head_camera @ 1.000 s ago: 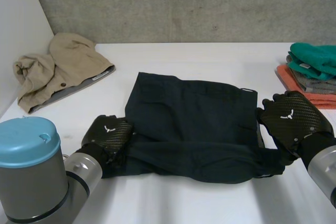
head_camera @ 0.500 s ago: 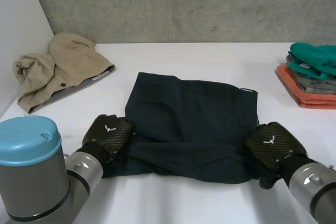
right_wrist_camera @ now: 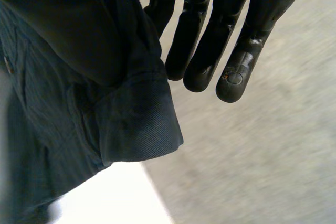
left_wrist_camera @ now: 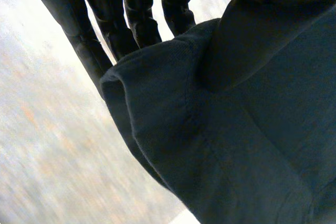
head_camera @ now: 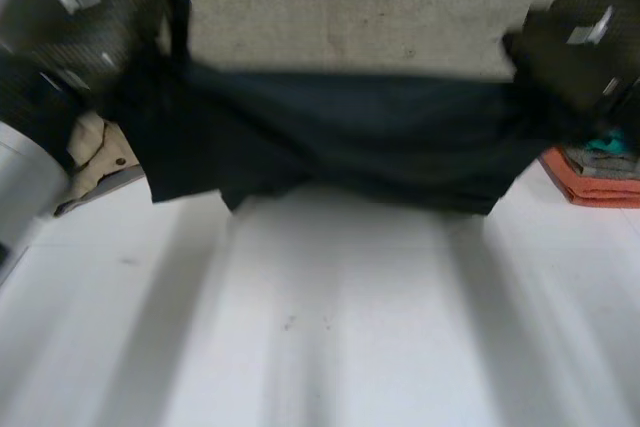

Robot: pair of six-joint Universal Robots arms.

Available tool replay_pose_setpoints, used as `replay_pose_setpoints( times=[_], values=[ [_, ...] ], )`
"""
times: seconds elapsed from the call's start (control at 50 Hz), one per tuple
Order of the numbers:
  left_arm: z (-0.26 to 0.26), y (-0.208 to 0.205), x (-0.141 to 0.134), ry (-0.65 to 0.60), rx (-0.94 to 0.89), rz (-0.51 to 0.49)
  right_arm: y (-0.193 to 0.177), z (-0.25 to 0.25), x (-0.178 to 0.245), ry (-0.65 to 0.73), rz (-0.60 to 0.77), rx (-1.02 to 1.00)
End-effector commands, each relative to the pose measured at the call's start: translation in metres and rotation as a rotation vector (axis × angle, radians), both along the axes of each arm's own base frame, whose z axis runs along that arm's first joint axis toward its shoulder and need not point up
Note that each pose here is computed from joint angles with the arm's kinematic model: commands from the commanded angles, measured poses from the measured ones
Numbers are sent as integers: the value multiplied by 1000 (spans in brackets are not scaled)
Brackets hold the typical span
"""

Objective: Fold the laundry.

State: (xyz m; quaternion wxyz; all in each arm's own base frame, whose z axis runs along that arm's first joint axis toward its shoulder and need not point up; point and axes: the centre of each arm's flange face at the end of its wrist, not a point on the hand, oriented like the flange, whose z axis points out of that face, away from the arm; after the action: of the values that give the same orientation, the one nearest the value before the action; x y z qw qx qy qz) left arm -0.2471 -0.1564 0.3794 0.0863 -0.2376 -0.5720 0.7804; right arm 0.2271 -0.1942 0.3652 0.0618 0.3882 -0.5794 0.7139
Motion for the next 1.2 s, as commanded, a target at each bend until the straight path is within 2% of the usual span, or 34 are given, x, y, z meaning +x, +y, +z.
replay_pose_setpoints(
  times=[0.02,0.12,0.22,0.32,0.42,0.5,0.62,0.72,0.82,0.9,1.0,1.06,1.14,1.16,1.2],
  values=[
    [55,14,9,79,-129,-1,8,66,-4,-69,-10,-177],
    [49,5,5,67,-109,5,6,71,-3,-73,-7,-186],
    [13,-21,-12,-1,0,4,-30,27,13,-18,-2,-38],
    [-35,-67,-38,-52,77,11,-63,-22,27,24,4,99],
    [-57,-126,-48,-68,-22,83,-104,-59,40,23,-21,120],
    [-54,-167,-64,-72,-212,120,-135,-62,56,-47,-68,-16],
    [7,-204,-87,46,-608,127,-164,-5,86,-262,-109,-418],
    [44,-207,-81,147,-718,197,-165,42,91,-385,-95,-634],
    [38,-204,-75,184,-654,237,-157,57,97,-419,-74,-675],
    [31,-188,-63,194,-578,201,-158,38,100,-390,-68,-619],
    [-11,-170,-59,125,-447,152,-158,-20,102,-289,-62,-447],
    [-60,-160,-57,45,-312,133,-157,-52,103,-243,-62,-364],
    [-125,-141,-50,-66,-127,118,-152,-114,103,-145,-57,-202],
    [-147,-133,-47,-105,-61,110,-148,-143,102,-99,-47,-125],
    [-168,-123,-44,-142,4,102,-142,-165,101,-60,-35,-61]
  ],
)
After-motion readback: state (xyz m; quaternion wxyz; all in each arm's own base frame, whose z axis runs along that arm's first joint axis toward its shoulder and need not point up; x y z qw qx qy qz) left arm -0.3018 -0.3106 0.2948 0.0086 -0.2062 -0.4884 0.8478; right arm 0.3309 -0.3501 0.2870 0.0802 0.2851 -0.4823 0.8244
